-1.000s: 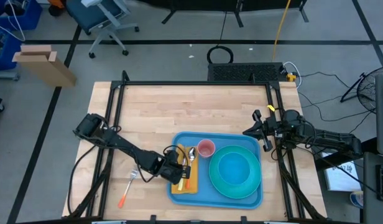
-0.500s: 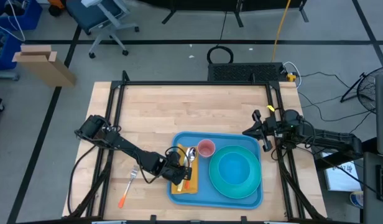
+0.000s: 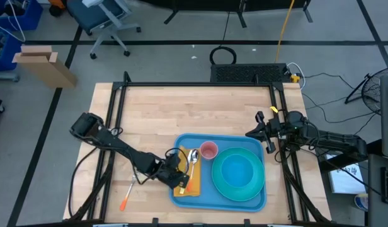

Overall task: Set up tray
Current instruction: Put the yellow table knife on top of the yellow table napkin to the left side of the orange spoon

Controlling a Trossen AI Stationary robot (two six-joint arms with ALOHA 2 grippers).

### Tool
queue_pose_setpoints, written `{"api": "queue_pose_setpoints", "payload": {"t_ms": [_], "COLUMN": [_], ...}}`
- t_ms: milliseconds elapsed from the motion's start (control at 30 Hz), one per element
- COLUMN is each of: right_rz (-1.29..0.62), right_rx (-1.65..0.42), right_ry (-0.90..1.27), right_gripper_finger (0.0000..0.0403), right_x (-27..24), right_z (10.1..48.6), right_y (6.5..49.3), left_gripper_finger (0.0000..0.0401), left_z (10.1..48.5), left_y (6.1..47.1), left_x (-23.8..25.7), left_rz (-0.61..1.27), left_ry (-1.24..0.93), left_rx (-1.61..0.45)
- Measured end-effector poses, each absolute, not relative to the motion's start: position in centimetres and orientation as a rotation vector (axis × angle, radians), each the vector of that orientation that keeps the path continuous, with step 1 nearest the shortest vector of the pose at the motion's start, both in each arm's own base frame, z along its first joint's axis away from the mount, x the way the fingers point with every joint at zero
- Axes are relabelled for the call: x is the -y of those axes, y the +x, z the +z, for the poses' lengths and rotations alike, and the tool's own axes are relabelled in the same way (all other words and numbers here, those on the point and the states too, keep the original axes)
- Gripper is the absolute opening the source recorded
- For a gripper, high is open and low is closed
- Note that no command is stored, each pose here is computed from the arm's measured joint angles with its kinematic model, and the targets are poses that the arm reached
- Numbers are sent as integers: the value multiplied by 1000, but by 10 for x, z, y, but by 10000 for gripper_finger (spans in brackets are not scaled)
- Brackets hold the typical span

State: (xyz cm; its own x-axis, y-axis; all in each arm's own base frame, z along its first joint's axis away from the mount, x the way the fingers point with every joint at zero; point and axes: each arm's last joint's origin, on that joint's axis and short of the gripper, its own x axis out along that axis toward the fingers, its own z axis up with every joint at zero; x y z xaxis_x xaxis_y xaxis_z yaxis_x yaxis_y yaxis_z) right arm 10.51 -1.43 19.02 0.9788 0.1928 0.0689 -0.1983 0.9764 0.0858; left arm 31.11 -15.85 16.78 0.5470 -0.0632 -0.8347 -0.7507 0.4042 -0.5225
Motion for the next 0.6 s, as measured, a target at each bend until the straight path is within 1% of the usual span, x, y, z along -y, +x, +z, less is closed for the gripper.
{"api": "queue_pose_setpoints", "payload": {"t_ms": [100,200,233,367,600], "right_rz": [197,197,197,197,195], "right_rx": [70,89,90,95,94], "right_ry": [89,79,78,77,77], "right_gripper_finger": [0,0,0,0,0], "right_x": [14,14,14,14,15], "right_z": [191,193,193,194,194], "right_y": [105,105,106,106,106], "left_gripper_finger": [80,25,13,5,2], "left_z": [171,168,169,167,162], "left_y": [306,302,302,300,302], "left_x": [165,170,171,174,178], "left_rz": [462,406,381,307,283], "left_ry": [-1023,-923,-891,-772,-768], "left_rx": [-940,-990,-993,-1026,-1021]}}
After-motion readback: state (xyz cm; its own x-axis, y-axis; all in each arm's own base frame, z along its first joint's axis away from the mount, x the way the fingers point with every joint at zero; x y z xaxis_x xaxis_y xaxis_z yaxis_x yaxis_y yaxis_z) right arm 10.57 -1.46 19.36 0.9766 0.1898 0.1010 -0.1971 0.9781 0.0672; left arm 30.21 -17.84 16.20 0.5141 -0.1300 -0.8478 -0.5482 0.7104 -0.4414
